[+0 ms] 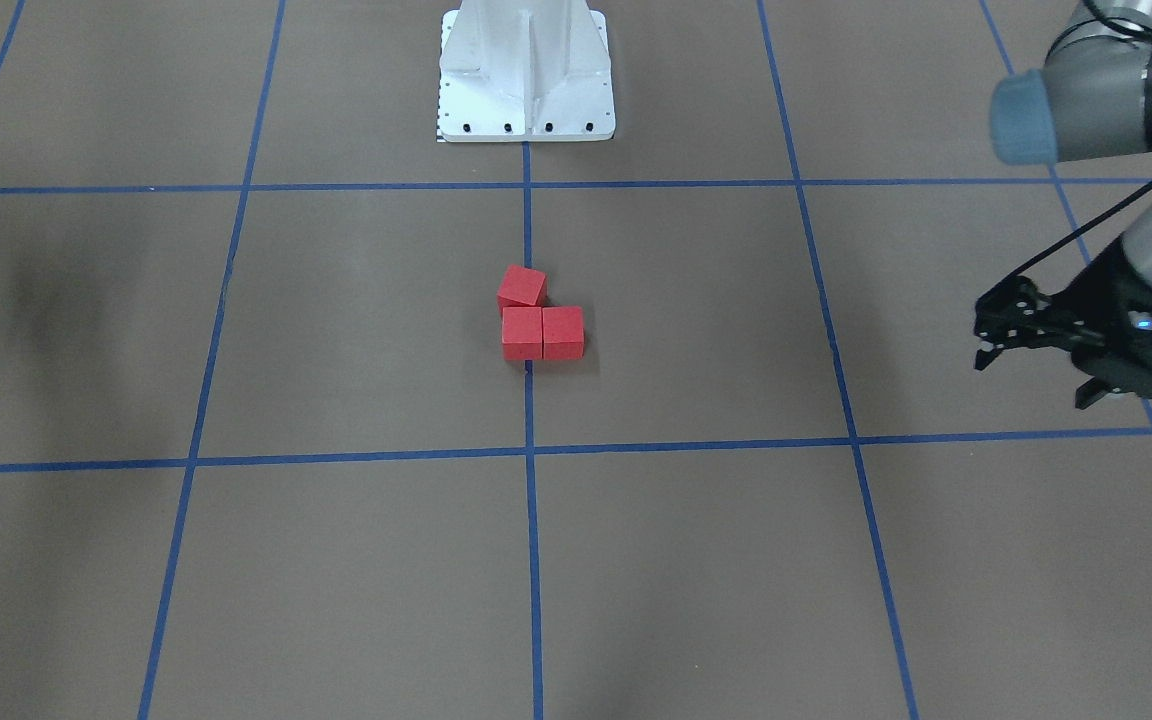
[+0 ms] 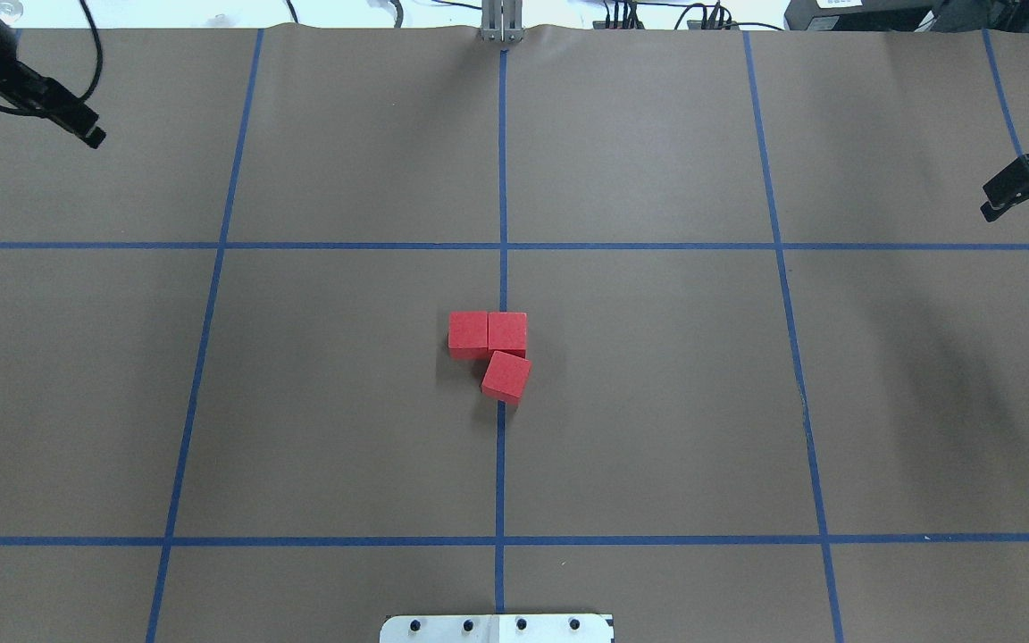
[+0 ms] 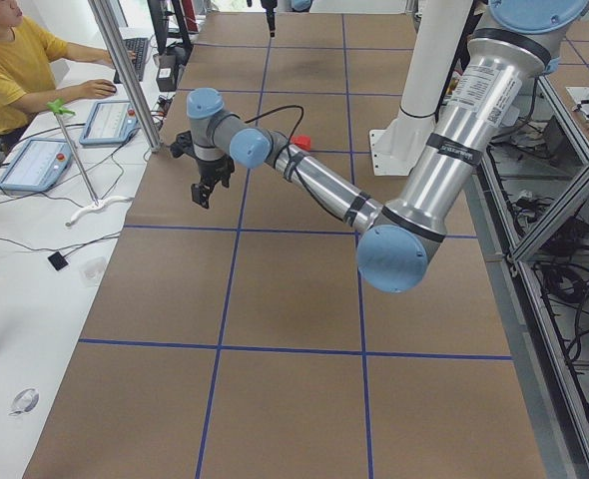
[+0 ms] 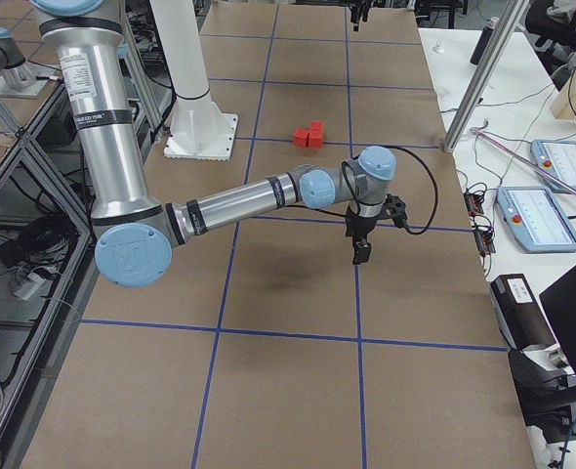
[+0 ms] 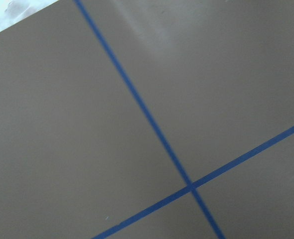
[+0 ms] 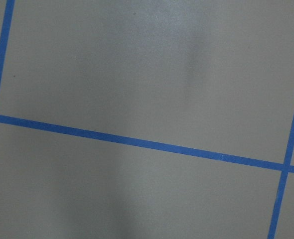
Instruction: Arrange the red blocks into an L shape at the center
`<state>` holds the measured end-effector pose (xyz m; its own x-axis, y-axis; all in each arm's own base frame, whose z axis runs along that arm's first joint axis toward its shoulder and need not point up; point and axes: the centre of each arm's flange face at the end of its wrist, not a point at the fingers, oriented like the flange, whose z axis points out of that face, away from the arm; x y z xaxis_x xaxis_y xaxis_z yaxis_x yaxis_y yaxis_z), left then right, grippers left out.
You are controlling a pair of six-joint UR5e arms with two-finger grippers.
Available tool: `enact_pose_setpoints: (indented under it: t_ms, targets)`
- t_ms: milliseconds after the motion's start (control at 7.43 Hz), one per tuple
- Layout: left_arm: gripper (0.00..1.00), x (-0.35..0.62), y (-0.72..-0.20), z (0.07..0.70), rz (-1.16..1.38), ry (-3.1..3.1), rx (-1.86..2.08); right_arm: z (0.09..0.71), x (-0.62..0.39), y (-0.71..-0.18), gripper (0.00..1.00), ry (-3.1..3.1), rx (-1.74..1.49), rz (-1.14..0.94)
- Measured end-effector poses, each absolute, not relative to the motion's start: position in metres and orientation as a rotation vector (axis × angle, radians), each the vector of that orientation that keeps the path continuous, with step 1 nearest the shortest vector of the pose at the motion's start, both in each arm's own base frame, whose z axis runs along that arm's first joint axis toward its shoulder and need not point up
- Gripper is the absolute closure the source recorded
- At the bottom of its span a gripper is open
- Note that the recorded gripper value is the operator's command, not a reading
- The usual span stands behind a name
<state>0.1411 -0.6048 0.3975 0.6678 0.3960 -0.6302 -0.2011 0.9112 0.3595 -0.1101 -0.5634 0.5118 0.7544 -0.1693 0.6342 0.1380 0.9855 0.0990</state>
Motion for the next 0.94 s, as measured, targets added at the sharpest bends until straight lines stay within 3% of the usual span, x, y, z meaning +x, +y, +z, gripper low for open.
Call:
enact_pose_setpoints:
  t_ms: [673,942]
  targets:
    - [0.00,0.000,-0.519,0.583,0.153,0.710,0.074,0.531,-0.106,-0.551,0.00,-0.688,0.017,-0.160]
    - [0.00,-0.046,-0.484,0.621,0.051,0.704,0.034,0.544,-0.102,-0.542,0.00,-0.681,-0.003,-0.153]
